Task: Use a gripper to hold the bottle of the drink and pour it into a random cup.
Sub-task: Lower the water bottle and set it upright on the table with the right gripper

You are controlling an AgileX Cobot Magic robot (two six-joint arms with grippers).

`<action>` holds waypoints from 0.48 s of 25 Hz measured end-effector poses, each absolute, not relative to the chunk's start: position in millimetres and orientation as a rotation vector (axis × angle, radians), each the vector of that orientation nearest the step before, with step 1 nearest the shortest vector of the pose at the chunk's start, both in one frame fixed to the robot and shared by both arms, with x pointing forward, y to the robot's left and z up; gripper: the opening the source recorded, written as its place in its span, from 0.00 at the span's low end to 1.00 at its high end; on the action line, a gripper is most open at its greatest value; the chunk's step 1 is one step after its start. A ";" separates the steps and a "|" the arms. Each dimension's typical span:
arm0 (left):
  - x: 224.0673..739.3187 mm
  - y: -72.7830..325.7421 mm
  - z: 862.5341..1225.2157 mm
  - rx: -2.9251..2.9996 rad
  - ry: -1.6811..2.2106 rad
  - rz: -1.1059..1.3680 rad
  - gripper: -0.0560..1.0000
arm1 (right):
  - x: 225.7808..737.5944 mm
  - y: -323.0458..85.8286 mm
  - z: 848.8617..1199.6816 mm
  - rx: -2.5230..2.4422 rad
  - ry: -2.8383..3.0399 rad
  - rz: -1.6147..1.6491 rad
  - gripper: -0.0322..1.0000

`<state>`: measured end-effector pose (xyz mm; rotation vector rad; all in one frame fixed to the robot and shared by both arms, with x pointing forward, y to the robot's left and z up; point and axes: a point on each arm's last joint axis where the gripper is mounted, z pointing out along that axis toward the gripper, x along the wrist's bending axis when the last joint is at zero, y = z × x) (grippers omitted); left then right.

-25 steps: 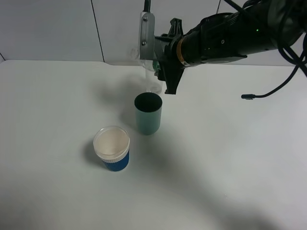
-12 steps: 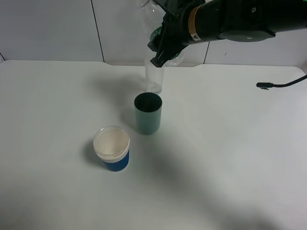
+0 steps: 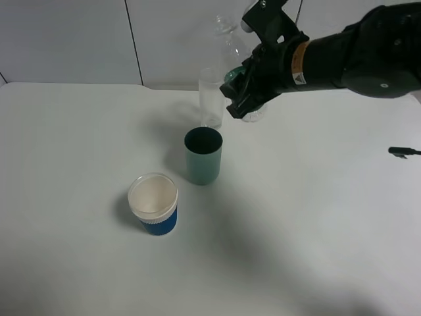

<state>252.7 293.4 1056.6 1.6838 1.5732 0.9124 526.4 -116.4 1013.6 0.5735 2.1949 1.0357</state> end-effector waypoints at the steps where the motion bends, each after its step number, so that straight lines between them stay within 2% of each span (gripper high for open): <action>1: 252.7 293.4 1056.6 1.684 1.573 0.912 0.99 | 521.9 -121.8 1011.6 0.574 2.191 1.045 0.58; 12: 252.7 293.4 1056.6 1.684 1.573 0.912 0.99 | 482.3 -189.8 977.2 0.887 2.021 1.073 0.58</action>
